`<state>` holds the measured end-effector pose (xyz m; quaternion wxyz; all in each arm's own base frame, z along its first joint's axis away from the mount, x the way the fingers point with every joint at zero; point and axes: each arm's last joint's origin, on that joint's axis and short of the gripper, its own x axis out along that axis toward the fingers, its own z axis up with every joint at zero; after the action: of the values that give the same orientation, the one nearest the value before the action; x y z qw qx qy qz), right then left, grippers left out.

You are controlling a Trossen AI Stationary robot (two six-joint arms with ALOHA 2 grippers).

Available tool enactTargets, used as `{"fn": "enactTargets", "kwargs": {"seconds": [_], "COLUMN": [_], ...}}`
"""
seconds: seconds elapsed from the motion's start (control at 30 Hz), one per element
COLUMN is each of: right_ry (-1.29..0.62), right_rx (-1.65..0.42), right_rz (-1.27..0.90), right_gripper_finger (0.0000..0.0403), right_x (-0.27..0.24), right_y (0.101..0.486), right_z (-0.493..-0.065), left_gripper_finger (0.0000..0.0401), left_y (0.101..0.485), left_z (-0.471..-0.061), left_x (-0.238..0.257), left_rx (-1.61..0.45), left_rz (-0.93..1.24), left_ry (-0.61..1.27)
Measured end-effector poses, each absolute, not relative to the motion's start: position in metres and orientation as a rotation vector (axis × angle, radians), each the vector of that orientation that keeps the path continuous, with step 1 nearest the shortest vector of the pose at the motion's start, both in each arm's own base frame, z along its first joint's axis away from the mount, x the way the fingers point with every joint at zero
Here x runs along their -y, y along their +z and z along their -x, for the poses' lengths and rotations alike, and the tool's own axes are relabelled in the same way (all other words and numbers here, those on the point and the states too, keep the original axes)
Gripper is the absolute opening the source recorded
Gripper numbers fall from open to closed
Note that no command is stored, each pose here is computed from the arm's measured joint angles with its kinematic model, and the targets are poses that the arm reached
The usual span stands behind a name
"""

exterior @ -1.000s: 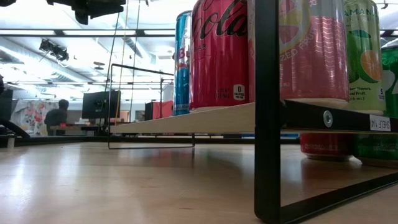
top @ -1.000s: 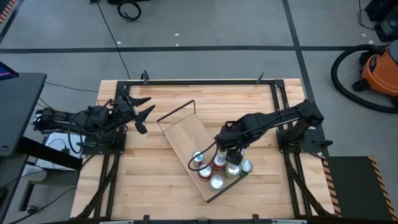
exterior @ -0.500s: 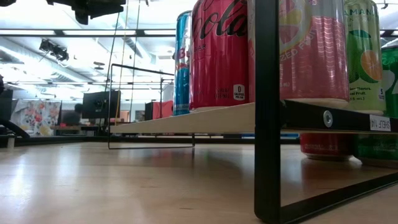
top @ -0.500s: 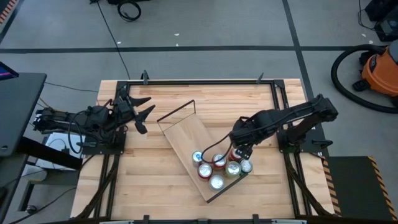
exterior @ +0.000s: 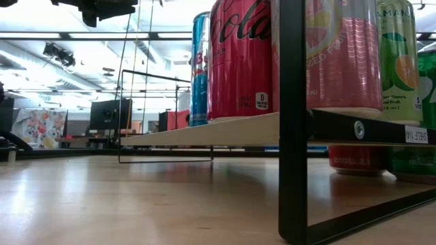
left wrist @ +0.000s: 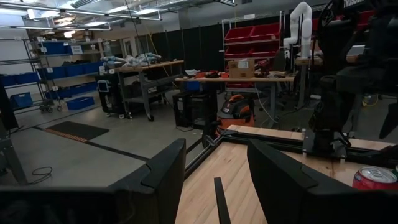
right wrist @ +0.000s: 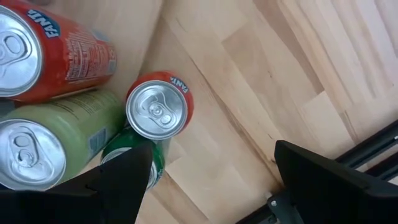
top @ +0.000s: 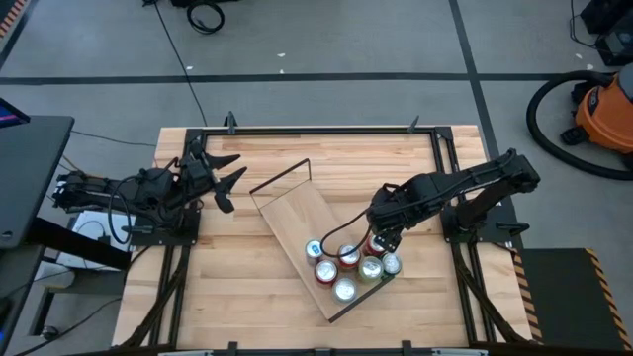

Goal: Place canned beverage on shelf
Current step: Put the orange soda can on the shelf

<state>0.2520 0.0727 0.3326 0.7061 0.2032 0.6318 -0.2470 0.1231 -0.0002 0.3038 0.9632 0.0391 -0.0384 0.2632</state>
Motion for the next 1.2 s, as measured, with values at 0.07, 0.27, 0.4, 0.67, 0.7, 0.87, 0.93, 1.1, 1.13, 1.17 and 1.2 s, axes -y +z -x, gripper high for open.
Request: {"fn": "enactTargets", "kwargs": {"seconds": [0.07, 0.27, 0.4, 0.67, 0.7, 0.87, 0.93, 1.1, 1.13, 1.17, 1.2], "right_ry": [-0.549, -0.544, -0.546, -0.574, -0.58, -0.6, -0.596, -0.553, -0.546, -0.54, -0.533], "right_rx": [-1.402, -1.396, -1.392, -1.341, -1.328, -1.28, -1.282, -1.357, -1.368, -1.378, -1.387], "right_rz": [-0.45, -0.45, -0.441, -0.352, -0.334, -0.244, -0.216, -0.155, -0.154, -0.154, -0.157], "right_gripper_finger": [0.0348, 0.0348, 0.0348, 0.0348, 0.0348, 0.0348, 0.0348, 0.0348, 0.0348, 0.0348, 0.0348], "right_x": [-0.073, -0.073, -0.073, -0.077, -0.079, -0.086, -0.091, -0.106, -0.11, -0.113, -0.116], "right_y": [0.333, 0.333, 0.333, 0.333, 0.333, 0.331, 0.326, 0.308, 0.306, 0.304, 0.303], "right_z": [-0.252, -0.253, -0.253, -0.252, -0.251, -0.249, -0.247, -0.237, -0.235, -0.232, -0.231], "left_gripper_finger": [0.0183, 0.0183, 0.0183, 0.0183, 0.0183, 0.0183, 0.0183, 0.0183, 0.0183, 0.0183, 0.0183], "left_y": [0.304, 0.304, 0.304, 0.304, 0.304, 0.304, 0.304, 0.304, 0.304, 0.304, 0.304], "left_z": [-0.123, -0.123, -0.123, -0.123, -0.123, -0.123, -0.123, -0.123, -0.123, -0.123, -0.123], "left_x": [0.0, 0.0, 0.0, 0.0, 0.0, 0.0, 0.0, 0.0, 0.0, 0.0, 0.0], "left_rx": [0.077, 0.077, 0.078, 0.078, 0.077, 0.077, 0.077, 0.078, 0.077, 0.077, 0.077], "left_rz": [-0.079, -0.079, -0.079, -0.08, -0.08, -0.08, -0.08, -0.08, -0.08, -0.08, -0.08], "left_ry": [0.533, 0.533, 0.533, 0.533, 0.533, 0.533, 0.533, 0.533, 0.533, 0.533, 0.533]}}
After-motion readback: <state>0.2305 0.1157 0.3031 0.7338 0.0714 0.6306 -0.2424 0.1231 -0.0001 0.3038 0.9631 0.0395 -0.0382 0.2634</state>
